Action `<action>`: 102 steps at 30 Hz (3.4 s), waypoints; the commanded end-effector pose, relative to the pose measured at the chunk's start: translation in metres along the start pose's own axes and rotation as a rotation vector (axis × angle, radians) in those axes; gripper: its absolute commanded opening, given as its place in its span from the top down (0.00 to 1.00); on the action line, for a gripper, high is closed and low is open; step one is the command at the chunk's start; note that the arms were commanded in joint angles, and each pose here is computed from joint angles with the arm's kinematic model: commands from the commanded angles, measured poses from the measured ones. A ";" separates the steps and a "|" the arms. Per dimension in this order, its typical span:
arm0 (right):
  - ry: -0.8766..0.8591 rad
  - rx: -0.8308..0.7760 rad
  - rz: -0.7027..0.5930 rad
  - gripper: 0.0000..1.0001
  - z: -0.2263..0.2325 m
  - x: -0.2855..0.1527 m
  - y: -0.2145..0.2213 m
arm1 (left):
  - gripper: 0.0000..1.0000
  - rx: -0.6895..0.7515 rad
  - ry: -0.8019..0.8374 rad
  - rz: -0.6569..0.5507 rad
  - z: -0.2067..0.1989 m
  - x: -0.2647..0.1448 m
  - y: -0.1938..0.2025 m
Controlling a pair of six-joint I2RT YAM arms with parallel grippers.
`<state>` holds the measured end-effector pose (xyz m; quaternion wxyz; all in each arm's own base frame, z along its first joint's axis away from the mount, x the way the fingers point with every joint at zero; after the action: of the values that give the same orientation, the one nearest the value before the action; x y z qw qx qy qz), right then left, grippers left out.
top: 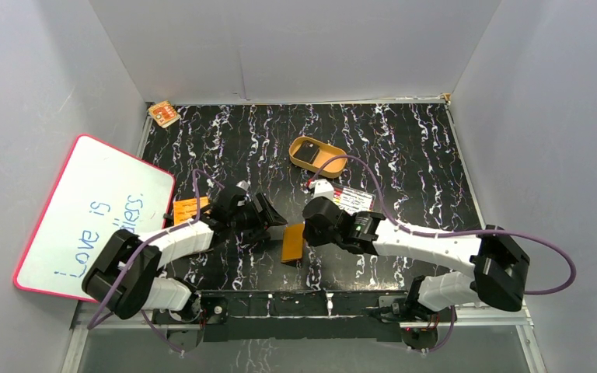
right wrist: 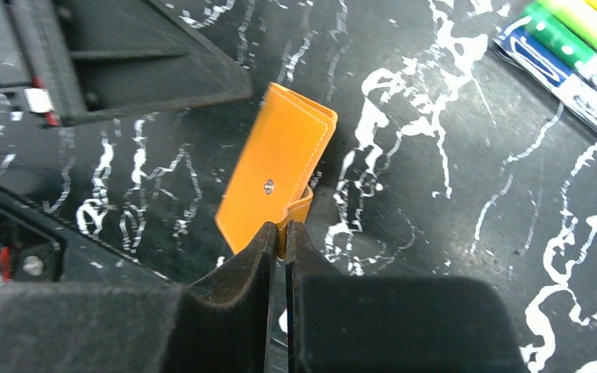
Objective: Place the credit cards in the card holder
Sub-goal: Open the card holder at the center of the board.
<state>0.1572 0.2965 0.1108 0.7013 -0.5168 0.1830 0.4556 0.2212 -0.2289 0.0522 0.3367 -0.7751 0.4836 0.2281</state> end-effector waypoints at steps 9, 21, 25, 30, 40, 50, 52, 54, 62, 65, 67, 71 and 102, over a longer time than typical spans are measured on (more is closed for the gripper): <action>-0.242 0.024 -0.066 1.00 0.045 -0.014 -0.020 | 0.24 0.102 0.102 0.022 -0.035 -0.013 0.003; -0.280 0.032 -0.073 1.00 0.053 -0.016 -0.023 | 0.23 0.125 0.131 0.025 -0.045 -0.012 0.007; -0.283 0.032 -0.073 1.00 0.053 -0.017 -0.023 | 0.25 0.114 0.108 0.036 -0.038 -0.009 0.010; -0.268 0.034 -0.079 1.00 0.049 -0.018 -0.023 | 0.32 0.108 0.079 0.033 -0.032 -0.010 0.011; -0.237 0.048 -0.087 1.00 0.034 -0.020 -0.018 | 0.53 0.120 0.010 0.004 -0.017 -0.016 0.011; -0.206 0.081 -0.090 1.00 0.020 -0.021 -0.013 | 0.51 0.124 0.003 -0.004 -0.013 -0.020 0.013; -0.206 0.085 -0.092 1.00 0.019 -0.021 -0.012 | 0.41 0.128 0.015 -0.008 -0.016 -0.022 0.012; -0.208 0.085 -0.091 1.00 0.020 -0.021 -0.012 | 0.34 0.136 0.030 -0.014 -0.020 -0.025 0.011; -0.219 0.082 -0.091 1.00 0.024 -0.023 -0.014 | 0.30 0.152 0.045 -0.002 -0.023 -0.026 0.013; -0.230 0.079 -0.091 1.00 0.026 -0.025 -0.016 | 0.30 0.152 0.047 0.009 -0.023 -0.025 0.014; -0.242 0.075 -0.086 1.00 0.030 -0.026 -0.016 | 0.28 0.154 0.060 0.008 -0.027 -0.026 0.013; -0.273 0.071 -0.079 1.00 0.038 -0.028 -0.017 | 0.15 0.164 0.094 -0.012 -0.042 -0.030 0.005; -0.270 0.078 -0.095 1.00 0.037 -0.032 -0.021 | 0.36 0.174 0.035 0.014 -0.023 -0.033 0.025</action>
<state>0.1450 0.3136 0.1445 0.7413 -0.4416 0.0987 0.4957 0.1930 -0.2398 0.0840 0.3911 -0.7452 0.5135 0.1677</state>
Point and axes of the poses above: each gripper's point midway between its finger pads, its own x axis out along the fingers, its own z axis along the line the jaws close on, y = z × x, the point moved 1 cm from there along -x, back along the fingers, and after that the axes turned 11 degrees about x, right-handed, at the moved point
